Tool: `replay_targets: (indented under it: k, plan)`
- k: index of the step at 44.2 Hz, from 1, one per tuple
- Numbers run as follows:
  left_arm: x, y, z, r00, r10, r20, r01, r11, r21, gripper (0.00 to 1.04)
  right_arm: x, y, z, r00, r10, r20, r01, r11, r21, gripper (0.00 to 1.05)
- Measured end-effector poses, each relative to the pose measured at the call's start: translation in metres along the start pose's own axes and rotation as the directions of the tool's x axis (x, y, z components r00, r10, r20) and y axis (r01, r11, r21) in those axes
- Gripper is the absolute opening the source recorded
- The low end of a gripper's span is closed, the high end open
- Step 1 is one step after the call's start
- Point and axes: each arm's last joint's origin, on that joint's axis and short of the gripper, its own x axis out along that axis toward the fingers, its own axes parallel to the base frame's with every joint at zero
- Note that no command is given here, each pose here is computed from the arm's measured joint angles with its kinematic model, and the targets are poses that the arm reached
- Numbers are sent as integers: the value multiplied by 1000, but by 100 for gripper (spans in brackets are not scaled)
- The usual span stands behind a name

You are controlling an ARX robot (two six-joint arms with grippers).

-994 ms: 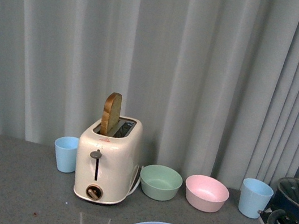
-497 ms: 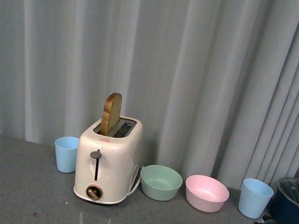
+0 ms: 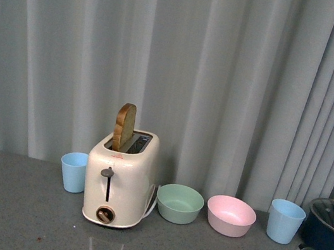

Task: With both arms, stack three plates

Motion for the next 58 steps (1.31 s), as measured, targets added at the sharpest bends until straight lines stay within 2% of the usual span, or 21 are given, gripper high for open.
replay_targets:
  k: [10,13,16,25,31,42,49,51,53,54,56,58]
  plan:
    - [0,0,0,1000,0,0,0,1000,0,98,-34,4,3,998,23,60,-22,1000,-19,78]
    - [0,0,0,1000,0,0,0,1000,0,98,-54,4,4,994,23,107,-19,999,-32,93]
    - [0,0,0,1000,0,0,0,1000,0,98,-67,3,4,990,21,138,-17,999,-34,99]
    - [0,0,0,1000,0,0,0,1000,0,98,-107,0,1,969,-12,245,20,999,-30,97]
    - [0,0,0,1000,0,0,0,1000,0,98,-137,3,1,938,-43,344,60,997,-38,97]
    - [0,0,0,1000,0,0,0,1000,0,98,-190,32,3,850,-49,524,117,988,-97,97]
    - [0,0,0,1000,0,0,0,1000,0,98,-209,49,-6,807,-42,589,146,981,-130,97]
    - [0,0,0,1000,0,0,0,1000,0,98,-210,54,-9,756,-85,649,220,967,-129,93]
    - [0,0,0,1000,0,0,0,1000,0,98,-211,60,-16,630,-172,758,354,931,-83,82]
    - [0,0,0,1000,0,0,0,1000,0,98,-211,61,-21,585,-198,786,390,919,-58,77]
    - [0,0,0,1000,0,0,0,1000,0,98,-210,60,-28,550,-224,804,419,907,-34,68]
    - [0,0,0,1000,0,0,0,1000,0,98,-209,60,-32,544,-230,807,427,904,-30,63]
